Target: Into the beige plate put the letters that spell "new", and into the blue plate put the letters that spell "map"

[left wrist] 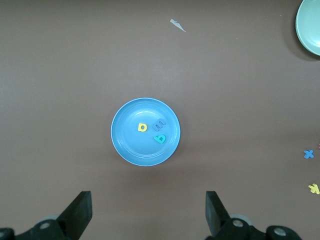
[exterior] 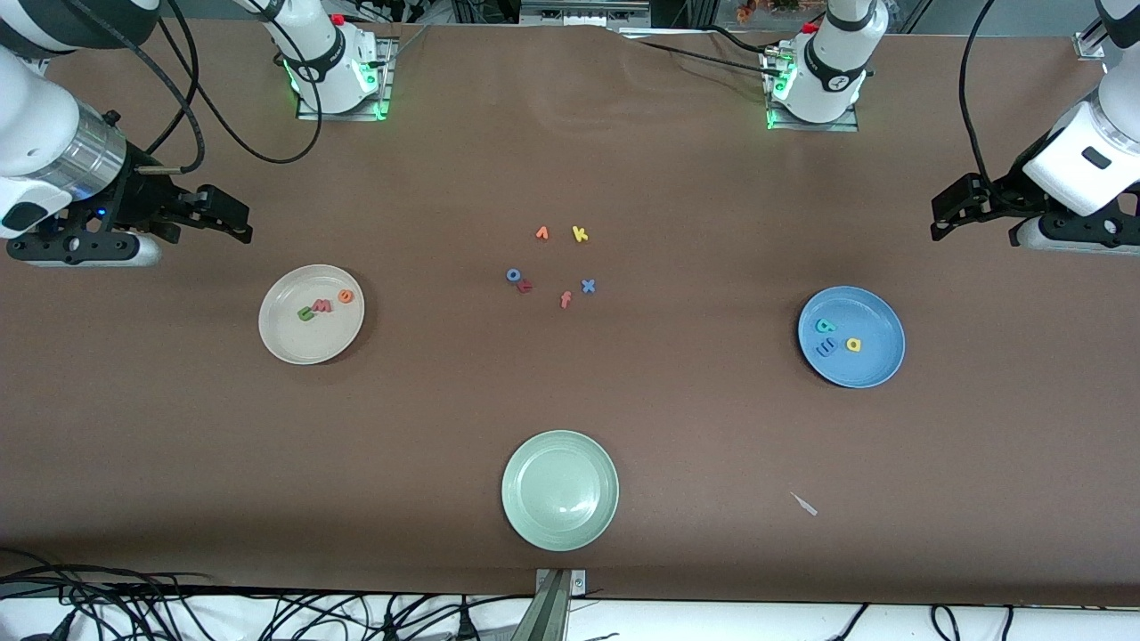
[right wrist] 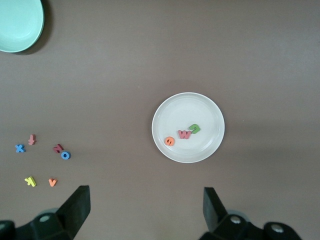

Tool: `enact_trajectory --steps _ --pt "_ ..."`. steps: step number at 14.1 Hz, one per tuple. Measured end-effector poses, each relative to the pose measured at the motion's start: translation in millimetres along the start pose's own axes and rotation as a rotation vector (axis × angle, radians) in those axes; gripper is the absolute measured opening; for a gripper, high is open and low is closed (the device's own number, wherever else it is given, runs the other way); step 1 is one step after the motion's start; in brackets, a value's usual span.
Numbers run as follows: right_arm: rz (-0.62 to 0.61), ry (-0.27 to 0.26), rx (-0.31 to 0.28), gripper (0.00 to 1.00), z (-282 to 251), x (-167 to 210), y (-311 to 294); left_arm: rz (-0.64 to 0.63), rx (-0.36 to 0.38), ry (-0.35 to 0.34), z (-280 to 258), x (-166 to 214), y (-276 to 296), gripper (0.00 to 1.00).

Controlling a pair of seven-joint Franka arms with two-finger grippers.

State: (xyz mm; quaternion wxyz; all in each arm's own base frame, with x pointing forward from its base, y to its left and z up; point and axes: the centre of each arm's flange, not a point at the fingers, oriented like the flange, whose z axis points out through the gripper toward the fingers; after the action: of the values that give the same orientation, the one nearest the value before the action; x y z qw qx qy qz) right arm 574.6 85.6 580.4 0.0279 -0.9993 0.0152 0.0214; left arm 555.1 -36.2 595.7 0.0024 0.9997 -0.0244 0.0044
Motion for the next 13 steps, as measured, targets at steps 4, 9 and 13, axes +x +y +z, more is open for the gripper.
enact_trajectory --steps 4,9,13 --pt "0.031 0.009 0.001 1.0 -1.2 3.9 14.8 0.0 0.0 0.0 0.0 0.0 0.0 1.0" --pt "0.046 0.013 -0.002 1.0 -2.5 5.8 23.8 0.0 0.0 0.0 0.0 0.0 0.0 1.0" --pt "0.046 0.013 -0.003 1.0 -2.6 6.0 23.9 0.0 0.0 0.0 0.0 0.0 0.0 1.0"
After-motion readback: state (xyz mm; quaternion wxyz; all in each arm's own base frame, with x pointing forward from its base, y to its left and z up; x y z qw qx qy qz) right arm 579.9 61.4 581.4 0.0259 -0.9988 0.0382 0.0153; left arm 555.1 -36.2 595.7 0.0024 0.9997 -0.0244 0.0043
